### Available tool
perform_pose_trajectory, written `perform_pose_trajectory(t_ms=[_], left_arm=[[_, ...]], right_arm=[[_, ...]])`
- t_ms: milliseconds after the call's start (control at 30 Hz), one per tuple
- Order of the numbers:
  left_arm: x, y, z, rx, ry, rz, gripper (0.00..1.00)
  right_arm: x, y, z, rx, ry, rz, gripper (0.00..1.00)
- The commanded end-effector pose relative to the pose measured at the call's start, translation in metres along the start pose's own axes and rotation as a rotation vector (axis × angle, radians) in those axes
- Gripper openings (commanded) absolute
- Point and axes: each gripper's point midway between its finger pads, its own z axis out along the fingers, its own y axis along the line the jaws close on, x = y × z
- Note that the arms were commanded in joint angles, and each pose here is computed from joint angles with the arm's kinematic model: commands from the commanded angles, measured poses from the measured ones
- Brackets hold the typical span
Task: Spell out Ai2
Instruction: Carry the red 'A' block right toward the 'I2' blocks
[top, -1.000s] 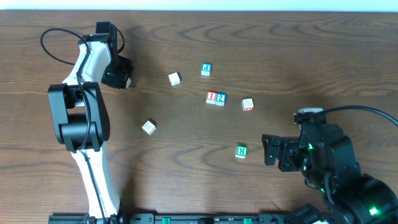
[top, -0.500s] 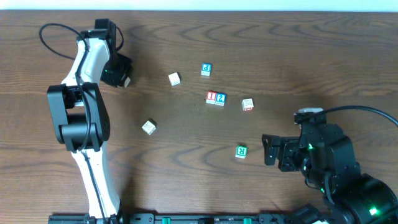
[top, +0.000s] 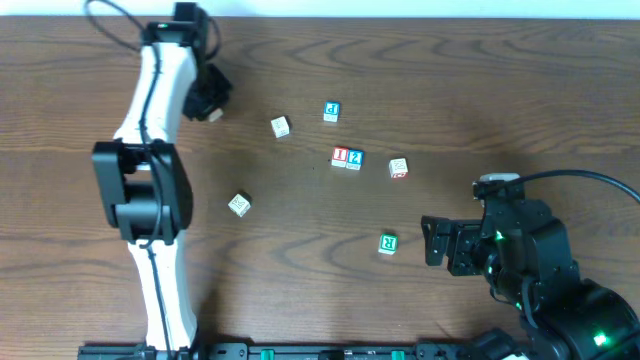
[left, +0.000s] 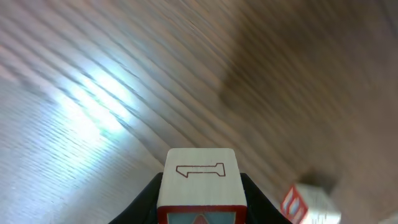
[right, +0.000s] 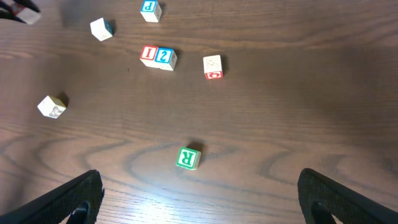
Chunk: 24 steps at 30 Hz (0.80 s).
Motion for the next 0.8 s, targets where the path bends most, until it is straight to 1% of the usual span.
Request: perform_pose_trajectory(t_ms=[0, 67, 200, 333, 533, 633, 767], left_arm=[[0.015, -0.024, -0.012, -0.037, -0.06, 0.188, 0.06], [0.028, -0.034, -0.013, -0.074, -0.085, 0.241, 0.06], [0.061, -0.062, -0.016, -0.121, -0.125, 0.4, 0.06], [0.091, -0.083, -0.02, -0.17, -0.172, 0.509, 0.06], [0.112, -0.105, -0.02, -0.144, -0.198, 0.571, 0.06], [0.123, -0.115, -0.014, -0.087, -0.143, 0.628, 0.06], [0.128, -0.118, -0.008, -0.061, -0.122, 0.639, 0.06]], right_arm=[[0.001, 0.0, 0.001, -0.001, 0.005, 0.003, 0.99], [0.001, 0.0, 0.001, -0.001, 0.005, 0.003, 0.99], [0.001, 0.0, 0.001, -0.001, 0.005, 0.003, 0.99], [0.001, 0.0, 0.001, -0.001, 0.005, 0.003, 0.99], [0.001, 0.0, 0.001, -0.001, 0.005, 0.003, 0.99], [0.001, 0.0, 0.001, -0.001, 0.005, 0.003, 0.99], [0.001, 0.0, 0.001, -0.001, 0.005, 0.003, 0.99]])
